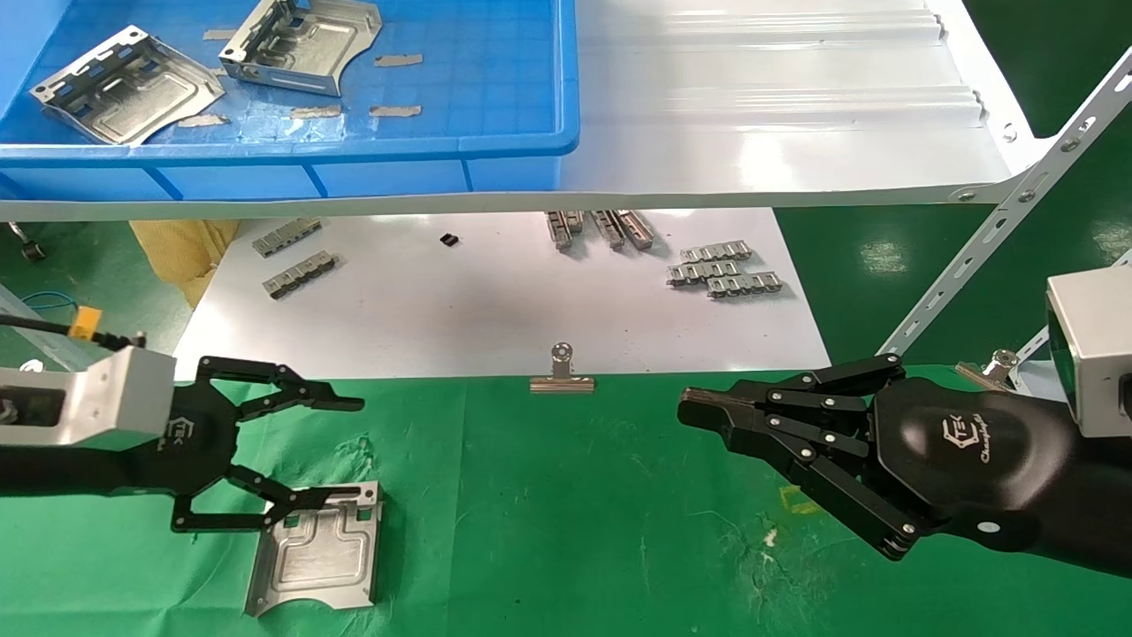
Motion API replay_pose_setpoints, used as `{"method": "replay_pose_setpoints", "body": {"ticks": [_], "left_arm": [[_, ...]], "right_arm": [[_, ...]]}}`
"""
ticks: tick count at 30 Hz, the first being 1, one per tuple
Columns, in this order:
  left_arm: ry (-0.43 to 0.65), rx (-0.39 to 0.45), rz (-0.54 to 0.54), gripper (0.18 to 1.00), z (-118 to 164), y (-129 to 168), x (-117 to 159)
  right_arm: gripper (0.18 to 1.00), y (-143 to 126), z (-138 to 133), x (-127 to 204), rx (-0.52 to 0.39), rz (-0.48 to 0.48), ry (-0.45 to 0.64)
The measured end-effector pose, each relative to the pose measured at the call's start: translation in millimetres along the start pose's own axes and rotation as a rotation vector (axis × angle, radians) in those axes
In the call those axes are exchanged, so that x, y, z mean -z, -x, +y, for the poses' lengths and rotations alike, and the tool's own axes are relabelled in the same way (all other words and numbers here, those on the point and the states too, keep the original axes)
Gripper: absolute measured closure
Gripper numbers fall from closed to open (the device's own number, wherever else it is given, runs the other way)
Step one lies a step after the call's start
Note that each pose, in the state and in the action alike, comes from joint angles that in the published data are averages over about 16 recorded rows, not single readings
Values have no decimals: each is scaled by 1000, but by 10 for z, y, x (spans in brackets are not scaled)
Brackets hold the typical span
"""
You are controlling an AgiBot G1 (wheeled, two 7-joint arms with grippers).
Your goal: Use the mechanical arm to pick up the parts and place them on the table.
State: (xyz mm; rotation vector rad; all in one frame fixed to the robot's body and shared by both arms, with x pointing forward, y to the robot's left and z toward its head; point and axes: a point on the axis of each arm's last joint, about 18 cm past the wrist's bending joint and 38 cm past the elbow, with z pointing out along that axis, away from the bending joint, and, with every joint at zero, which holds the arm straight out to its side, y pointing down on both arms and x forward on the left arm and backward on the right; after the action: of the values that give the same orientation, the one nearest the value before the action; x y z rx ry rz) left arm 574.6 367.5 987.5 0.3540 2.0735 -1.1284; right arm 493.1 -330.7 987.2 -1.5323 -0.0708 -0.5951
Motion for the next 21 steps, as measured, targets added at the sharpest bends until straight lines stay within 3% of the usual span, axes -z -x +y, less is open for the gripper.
{"method": "replay_pose_setpoints", "body": {"ticks": [9, 21], "left_arm": [[-99, 45, 4, 428, -181, -82, -52], [-196, 109, 4, 241, -341, -203, -141]], "right_arm": [[970, 0, 0, 0, 0, 0, 0], [845, 0, 0, 0, 0, 0, 0]]}}
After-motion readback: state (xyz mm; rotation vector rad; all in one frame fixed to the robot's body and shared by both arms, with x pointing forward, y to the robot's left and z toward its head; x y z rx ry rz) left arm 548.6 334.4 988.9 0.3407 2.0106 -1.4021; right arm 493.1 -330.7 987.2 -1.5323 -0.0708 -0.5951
